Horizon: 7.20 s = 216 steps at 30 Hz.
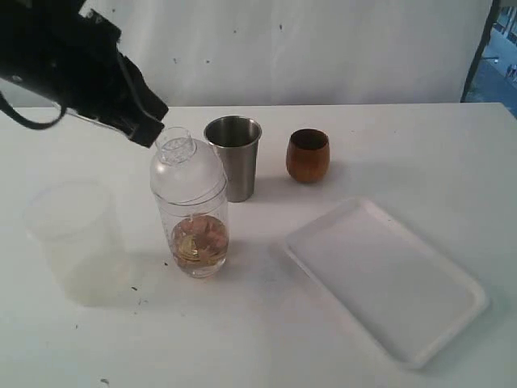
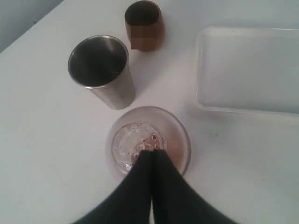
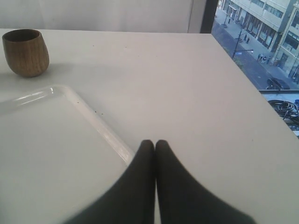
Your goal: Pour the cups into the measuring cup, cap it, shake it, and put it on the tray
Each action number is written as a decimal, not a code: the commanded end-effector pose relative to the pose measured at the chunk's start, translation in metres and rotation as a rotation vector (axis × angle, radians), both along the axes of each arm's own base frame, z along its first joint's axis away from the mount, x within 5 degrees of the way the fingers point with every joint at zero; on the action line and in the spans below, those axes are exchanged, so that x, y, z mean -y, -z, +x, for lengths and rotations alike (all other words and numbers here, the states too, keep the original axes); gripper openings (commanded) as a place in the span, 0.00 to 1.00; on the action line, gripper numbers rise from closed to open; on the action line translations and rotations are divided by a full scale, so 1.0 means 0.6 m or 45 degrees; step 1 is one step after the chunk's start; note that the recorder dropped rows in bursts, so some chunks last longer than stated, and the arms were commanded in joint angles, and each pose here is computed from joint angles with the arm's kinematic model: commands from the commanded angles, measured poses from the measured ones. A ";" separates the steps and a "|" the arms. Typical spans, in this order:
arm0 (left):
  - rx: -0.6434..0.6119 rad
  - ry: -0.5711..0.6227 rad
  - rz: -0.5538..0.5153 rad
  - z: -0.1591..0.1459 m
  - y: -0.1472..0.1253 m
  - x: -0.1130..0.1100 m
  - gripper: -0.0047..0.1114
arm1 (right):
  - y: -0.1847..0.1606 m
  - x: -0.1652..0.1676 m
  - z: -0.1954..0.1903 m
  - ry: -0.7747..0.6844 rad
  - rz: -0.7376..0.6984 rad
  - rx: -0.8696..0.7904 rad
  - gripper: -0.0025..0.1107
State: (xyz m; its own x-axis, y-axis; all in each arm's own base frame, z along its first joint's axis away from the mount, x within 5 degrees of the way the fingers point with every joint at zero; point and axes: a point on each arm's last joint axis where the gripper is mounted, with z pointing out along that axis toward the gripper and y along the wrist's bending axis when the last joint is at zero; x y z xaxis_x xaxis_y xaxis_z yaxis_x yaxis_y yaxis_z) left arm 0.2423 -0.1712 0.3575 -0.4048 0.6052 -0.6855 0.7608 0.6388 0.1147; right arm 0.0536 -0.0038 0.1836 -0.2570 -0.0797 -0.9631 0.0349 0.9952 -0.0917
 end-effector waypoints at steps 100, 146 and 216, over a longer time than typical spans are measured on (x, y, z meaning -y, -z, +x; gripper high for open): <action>-0.353 0.177 0.354 0.046 0.173 0.033 0.04 | 0.002 0.001 0.000 0.012 0.008 0.005 0.02; -0.085 0.147 0.290 0.051 0.123 0.026 0.48 | 0.002 0.001 0.000 0.016 0.026 0.006 0.02; 0.329 0.072 0.056 0.027 0.054 0.005 0.11 | 0.002 0.001 0.000 0.016 0.026 0.006 0.02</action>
State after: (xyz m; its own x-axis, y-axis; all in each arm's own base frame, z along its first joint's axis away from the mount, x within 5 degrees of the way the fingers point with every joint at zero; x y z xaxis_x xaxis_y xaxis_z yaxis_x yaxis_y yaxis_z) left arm 0.2590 -0.1739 0.3347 -0.1889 0.6632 -0.7242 0.7425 0.5791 0.3367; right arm 0.0536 -0.0036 0.1836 -0.2561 -0.0588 -0.9649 0.0390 0.9967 -0.0711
